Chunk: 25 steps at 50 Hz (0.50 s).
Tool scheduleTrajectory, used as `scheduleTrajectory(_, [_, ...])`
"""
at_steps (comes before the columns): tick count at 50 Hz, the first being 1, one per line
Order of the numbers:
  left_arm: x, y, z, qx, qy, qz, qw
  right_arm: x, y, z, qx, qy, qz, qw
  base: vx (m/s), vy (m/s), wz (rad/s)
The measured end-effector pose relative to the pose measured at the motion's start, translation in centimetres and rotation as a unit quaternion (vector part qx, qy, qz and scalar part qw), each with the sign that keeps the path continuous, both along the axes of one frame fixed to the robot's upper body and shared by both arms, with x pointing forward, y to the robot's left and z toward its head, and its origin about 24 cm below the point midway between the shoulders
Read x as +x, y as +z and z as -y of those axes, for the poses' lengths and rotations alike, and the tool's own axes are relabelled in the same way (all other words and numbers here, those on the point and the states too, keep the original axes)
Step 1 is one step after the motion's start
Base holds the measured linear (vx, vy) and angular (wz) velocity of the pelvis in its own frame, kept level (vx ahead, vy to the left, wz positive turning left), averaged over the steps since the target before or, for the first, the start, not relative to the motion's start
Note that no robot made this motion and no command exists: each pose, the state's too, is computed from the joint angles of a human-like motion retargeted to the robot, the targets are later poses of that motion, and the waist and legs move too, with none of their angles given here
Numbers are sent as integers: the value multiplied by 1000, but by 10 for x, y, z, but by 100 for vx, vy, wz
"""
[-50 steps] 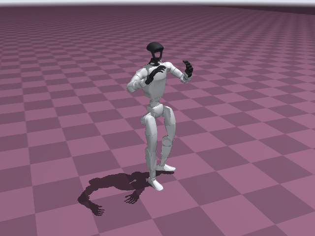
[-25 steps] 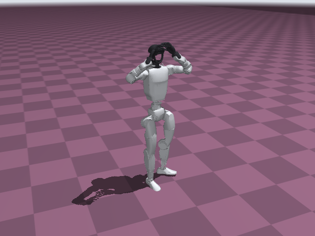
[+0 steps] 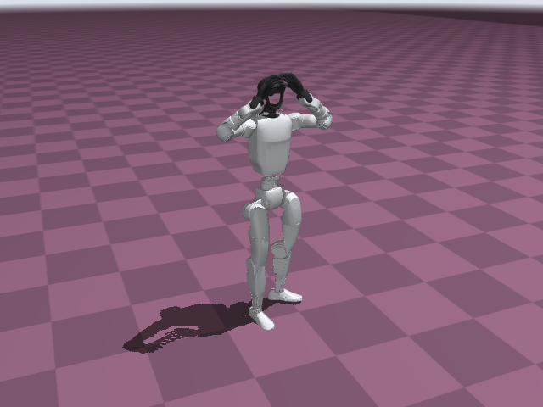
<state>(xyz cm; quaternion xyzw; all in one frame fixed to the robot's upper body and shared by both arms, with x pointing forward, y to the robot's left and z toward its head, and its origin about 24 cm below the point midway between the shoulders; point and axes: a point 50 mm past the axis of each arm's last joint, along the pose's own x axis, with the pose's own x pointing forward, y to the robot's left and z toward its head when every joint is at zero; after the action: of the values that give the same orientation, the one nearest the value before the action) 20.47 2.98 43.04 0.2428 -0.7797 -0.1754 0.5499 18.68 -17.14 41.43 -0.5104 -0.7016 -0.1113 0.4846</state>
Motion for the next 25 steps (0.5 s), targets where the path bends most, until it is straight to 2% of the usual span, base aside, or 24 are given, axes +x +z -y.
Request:
scheduleTrajectory(3, [0,0,0,-6,11,15,1000,0,-1,0,-1,0,1,1000,0,0,0])
scheduleTrajectory(5, [10,-5,3,42,23,-36,998,3,-1,0,-2,-7,-16,1000,0,0,0])
scheduleTrajectory(7, [2,0,-2,-4,19,11,1000,1,-1,0,0,0,-2,1000,0,0,0])
scheduleTrajectory(9, [11,-6,1,40,28,-33,998,4,-2,1,0,-6,-19,1000,0,0,0])
scheduleTrajectory(13, [12,-6,-1,45,29,-43,998,5,-3,2,2,-8,-22,1000,0,0,0])
scheduleTrajectory(15, [13,-10,1,46,0,-74,996,6,-4,1,6,-1,-28,1000,0,0,0])
scheduleTrajectory(17, [13,-6,-2,45,28,-48,997,6,-4,2,0,-11,-27,1000,0,0,0])
scheduleTrajectory(22, [14,-9,1,45,4,-71,996,7,-4,2,2,-8,-31,999,0,0,0])
scheduleTrajectory(25, [14,-5,0,40,36,-44,998,7,-4,2,-2,-15,-28,999,0,0,0])
